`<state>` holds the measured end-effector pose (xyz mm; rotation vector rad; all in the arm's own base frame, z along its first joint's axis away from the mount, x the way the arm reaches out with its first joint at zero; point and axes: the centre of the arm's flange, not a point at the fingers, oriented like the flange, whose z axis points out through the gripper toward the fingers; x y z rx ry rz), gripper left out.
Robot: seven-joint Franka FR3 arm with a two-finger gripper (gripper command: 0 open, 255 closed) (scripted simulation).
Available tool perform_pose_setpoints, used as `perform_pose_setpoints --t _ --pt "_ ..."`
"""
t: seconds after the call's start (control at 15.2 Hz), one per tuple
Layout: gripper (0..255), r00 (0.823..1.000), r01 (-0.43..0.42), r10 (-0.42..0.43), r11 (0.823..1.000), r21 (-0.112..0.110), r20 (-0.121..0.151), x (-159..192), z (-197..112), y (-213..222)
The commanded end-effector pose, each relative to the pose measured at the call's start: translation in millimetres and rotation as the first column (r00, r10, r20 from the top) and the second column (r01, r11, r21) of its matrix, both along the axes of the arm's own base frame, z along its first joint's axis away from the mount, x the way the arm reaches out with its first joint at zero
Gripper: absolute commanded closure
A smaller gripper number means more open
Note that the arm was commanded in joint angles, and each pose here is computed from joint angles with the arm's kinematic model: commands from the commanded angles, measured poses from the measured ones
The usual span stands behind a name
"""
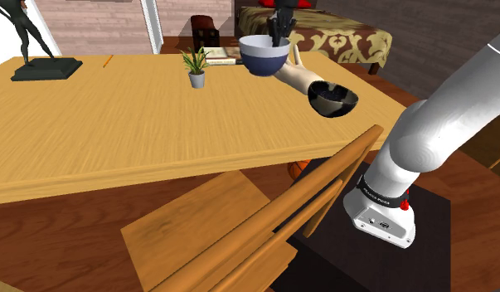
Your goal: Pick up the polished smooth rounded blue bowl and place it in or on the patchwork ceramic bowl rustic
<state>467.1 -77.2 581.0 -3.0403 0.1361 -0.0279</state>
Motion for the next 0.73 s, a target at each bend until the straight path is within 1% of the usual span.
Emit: perform_pose_setpoints --t 0.0,0.26,0.66 --pt "255 1.0 0.0 0.0 1.0 0.0 0.0 -0.3 10.4 -0.2" --pt "255 1.0 0.0 0.0 1.0 0.0 0.0 -0.4 28.7 -0.2" --pt "255 1.0 0.0 0.0 1.0 0.0 0.0 -64.4 36.0 -46.3"
